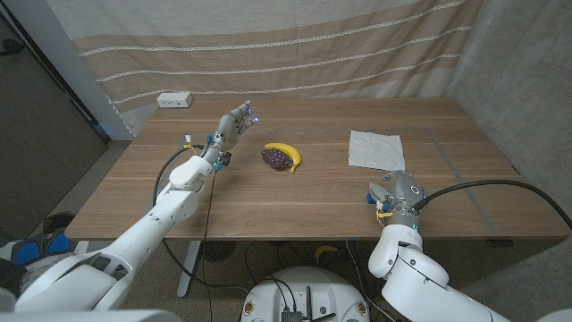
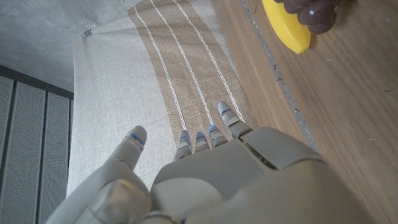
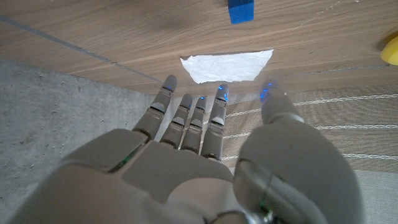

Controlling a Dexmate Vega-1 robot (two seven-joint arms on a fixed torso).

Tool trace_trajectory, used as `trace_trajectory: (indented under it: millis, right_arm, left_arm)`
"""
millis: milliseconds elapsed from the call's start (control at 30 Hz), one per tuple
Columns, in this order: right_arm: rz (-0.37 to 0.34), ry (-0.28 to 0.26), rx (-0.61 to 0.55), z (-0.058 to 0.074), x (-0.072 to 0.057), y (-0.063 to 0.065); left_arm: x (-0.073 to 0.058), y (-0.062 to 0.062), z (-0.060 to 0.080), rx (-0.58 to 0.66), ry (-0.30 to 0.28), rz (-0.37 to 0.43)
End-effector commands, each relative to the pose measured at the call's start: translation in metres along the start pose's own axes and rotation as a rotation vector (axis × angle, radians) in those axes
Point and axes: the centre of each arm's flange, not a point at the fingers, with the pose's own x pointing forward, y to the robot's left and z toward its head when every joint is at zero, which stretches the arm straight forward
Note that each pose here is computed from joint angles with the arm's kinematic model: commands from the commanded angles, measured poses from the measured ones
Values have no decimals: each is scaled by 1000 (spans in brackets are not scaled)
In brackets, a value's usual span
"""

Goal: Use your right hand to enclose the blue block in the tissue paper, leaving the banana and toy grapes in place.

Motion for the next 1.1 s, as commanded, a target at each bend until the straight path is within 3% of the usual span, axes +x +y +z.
trace_trajectory:
  millis: [33, 1100]
  right_arm:
    - [27, 8, -29, 6, -3, 16]
    - [57, 22, -154, 8, 10, 42]
  left_arm:
    - [0, 4, 0, -2, 2, -4]
    - [6, 13, 0, -2, 7, -6]
